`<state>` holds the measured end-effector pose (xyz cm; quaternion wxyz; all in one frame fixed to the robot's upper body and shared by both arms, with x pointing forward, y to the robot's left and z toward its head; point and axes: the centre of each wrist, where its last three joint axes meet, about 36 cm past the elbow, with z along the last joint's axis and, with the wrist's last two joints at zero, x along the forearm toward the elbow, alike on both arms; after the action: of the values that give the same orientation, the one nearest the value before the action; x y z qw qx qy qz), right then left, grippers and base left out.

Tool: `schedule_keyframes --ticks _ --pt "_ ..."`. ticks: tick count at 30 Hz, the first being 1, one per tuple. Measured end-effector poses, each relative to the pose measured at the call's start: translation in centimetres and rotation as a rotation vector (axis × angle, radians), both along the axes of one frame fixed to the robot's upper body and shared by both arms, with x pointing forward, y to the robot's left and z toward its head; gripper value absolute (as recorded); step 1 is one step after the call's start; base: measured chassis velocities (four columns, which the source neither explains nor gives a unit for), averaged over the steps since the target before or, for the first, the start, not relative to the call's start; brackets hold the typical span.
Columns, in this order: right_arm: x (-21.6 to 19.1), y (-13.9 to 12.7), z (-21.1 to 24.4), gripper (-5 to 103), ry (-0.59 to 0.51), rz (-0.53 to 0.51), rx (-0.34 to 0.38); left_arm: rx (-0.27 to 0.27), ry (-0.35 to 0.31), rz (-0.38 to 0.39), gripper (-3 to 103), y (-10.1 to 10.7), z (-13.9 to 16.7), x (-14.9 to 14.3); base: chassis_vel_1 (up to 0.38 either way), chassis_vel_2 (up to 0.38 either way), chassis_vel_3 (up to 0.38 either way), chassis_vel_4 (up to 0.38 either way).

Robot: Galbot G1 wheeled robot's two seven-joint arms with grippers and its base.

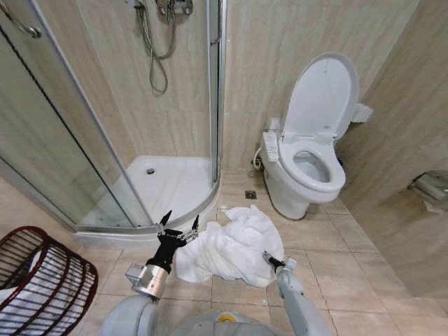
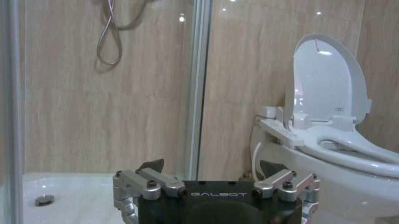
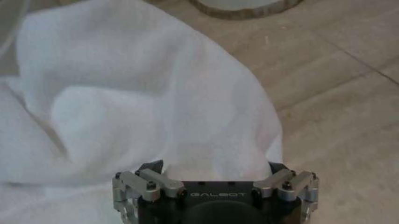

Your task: Discard the used towel into the hamper.

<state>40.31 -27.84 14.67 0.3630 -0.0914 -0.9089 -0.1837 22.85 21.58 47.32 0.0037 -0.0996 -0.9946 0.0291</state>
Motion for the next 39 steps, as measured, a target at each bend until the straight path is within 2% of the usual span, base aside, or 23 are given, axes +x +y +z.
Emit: schedule_keyframes --ticks 4,7,19,29,31,32,35,36,38,39 --pt "0.9 -0.1 0.0 100 -0.011 -0.002 0.037 0.0 0.0 0.0 100 0.0 0.0 0.0 0.0 0.0 0.0 0.0" --pt "1.6 0.2 -0.1 100 -0.024 0.015 0.039 0.0 0.0 0.0 100 0.0 0.0 0.0 0.0 0.0 0.0 0.0" --pt "3.2 6.5 0.4 100 -0.042 0.184 0.062 0.0 0.0 0.0 100 0.0 0.0 0.0 0.0 0.0 0.0 0.0" --pt "3.7 7.1 -0.1 100 -0.051 0.284 0.061 0.0 0.0 0.0 100 0.0 0.0 0.0 0.0 0.0 0.0 0.0" --pt "3.8 6.7 0.0 91 -0.057 0.304 0.066 0.0 0.0 0.0 100 0.0 0.0 0.0 0.0 0.0 0.0 0.0" --pt "3.8 6.7 0.0 91 -0.057 0.304 0.066 0.0 0.0 0.0 100 0.0 0.0 0.0 0.0 0.0 0.0 0.0" --pt "3.7 6.3 0.0 75 -0.062 0.32 0.063 0.0 0.0 0.0 100 0.0 0.0 0.0 0.0 0.0 0.0 0.0" --pt "3.7 6.3 0.0 75 -0.062 0.32 0.063 0.0 0.0 0.0 100 0.0 0.0 0.0 0.0 0.0 0.0 0.0" --pt "3.5 6.2 0.0 64 -0.063 0.328 0.053 0.0 0.0 0.0 100 0.0 0.0 0.0 0.0 0.0 0.0 0.0" --pt "3.5 6.2 0.0 64 -0.063 0.328 0.053 0.0 0.0 0.0 100 0.0 0.0 0.0 0.0 0.0 0.0 0.0"
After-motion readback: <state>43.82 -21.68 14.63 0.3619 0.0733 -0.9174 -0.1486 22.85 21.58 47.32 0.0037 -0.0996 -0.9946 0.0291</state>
